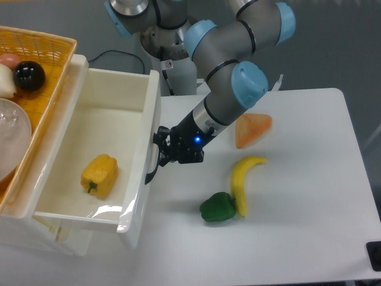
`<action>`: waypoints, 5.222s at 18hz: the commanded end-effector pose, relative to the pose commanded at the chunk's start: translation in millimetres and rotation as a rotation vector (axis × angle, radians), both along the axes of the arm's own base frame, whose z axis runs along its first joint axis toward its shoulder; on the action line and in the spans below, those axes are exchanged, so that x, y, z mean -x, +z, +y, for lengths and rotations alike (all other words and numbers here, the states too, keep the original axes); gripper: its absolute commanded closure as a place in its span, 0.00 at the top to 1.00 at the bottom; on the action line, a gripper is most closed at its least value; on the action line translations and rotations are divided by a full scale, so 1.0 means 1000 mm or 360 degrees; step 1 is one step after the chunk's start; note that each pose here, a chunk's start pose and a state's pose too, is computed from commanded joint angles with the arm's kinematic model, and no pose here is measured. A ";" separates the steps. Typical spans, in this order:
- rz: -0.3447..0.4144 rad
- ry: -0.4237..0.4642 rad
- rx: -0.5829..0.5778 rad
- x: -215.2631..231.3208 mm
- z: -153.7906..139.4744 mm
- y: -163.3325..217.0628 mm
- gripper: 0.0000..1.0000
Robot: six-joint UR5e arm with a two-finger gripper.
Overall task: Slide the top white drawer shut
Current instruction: 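Push the drawer front toward the cabinet with the gripper, then keep pushing the drawer front until it sits flush with the cabinet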
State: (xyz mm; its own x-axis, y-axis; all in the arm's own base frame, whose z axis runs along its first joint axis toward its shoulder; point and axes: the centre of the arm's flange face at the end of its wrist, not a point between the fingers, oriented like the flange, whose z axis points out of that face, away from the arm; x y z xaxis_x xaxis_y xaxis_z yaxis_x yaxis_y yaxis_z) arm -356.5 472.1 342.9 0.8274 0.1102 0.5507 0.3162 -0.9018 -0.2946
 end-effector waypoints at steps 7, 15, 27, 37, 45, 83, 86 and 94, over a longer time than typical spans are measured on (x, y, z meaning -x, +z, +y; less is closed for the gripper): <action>-0.0029 0.0003 -0.0012 -0.004 0.000 0.004 0.00; -0.0047 -0.0012 0.0000 -0.012 0.001 0.005 0.00; -0.0070 -0.0046 -0.0014 -0.030 0.008 0.011 0.00; -0.0084 -0.0090 -0.0001 -0.049 0.016 0.009 0.00; -0.0091 -0.0133 0.0005 -0.069 0.022 0.009 0.00; -0.0160 -0.0233 0.0020 -0.124 0.056 0.003 0.01; -0.0165 -0.0241 0.0027 -0.128 0.058 0.001 0.01; -0.0174 -0.0277 0.0037 -0.139 0.064 -0.003 0.01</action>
State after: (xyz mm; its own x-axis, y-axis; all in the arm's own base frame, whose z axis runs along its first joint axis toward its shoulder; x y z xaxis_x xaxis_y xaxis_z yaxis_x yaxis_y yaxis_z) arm -217.6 536.0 339.5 0.7706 -0.0157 0.6371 0.1836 -0.9518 -0.2456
